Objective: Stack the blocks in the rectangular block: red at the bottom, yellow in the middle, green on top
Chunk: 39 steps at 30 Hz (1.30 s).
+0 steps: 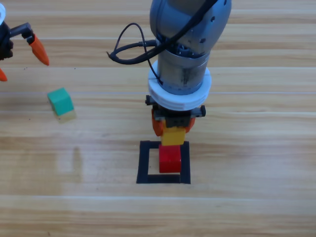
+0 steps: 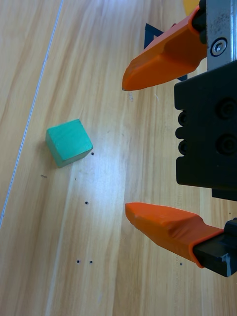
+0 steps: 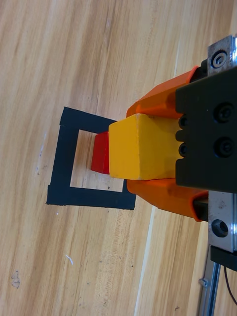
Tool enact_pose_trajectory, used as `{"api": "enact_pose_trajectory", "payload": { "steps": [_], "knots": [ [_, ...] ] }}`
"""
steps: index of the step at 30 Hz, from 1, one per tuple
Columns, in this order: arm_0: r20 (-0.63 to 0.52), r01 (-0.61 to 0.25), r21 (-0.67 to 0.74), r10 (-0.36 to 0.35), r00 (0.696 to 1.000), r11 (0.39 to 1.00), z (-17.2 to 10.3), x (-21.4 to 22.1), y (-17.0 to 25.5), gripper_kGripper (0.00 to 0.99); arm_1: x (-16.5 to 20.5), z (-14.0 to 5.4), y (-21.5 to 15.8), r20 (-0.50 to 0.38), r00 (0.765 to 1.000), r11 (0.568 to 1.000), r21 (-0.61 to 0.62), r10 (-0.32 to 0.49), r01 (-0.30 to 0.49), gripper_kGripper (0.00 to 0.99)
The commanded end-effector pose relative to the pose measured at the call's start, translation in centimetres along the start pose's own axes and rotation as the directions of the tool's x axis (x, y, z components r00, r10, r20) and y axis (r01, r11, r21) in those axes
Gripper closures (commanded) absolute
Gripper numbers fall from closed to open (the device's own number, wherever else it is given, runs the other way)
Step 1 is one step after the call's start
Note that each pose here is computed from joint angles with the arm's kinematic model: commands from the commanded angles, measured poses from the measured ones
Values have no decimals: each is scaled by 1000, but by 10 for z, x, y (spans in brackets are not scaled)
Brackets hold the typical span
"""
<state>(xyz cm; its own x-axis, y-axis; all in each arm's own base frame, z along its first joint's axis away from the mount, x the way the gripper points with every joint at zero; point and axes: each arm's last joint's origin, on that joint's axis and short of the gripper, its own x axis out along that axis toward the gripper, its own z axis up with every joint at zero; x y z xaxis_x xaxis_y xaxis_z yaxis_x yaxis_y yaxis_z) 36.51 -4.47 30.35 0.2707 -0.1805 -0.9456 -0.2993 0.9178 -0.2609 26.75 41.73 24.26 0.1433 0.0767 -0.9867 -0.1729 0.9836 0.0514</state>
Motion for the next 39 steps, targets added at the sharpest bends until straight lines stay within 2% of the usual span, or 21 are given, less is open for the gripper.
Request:
{"api": "enact_pose_trajectory", "payload": {
  "steps": [1, 17, 39],
  "knots": [
    [-30, -20, -16, 19, 999, 1000, 8, 19, 5, 30, 46, -10, 14, -64, 995, 997, -20, -73, 72, 533],
    [-39, -32, -15, 31, 999, 999, 12, 33, -4, 30, 57, -9, 16, -79, 993, 996, -18, -84, 82, 533],
    [-43, -17, -6, 17, 999, 1000, 14, 36, -9, 30, 55, -16, 24, -76, 994, 997, -25, -79, 77, 533]
  ]
}}
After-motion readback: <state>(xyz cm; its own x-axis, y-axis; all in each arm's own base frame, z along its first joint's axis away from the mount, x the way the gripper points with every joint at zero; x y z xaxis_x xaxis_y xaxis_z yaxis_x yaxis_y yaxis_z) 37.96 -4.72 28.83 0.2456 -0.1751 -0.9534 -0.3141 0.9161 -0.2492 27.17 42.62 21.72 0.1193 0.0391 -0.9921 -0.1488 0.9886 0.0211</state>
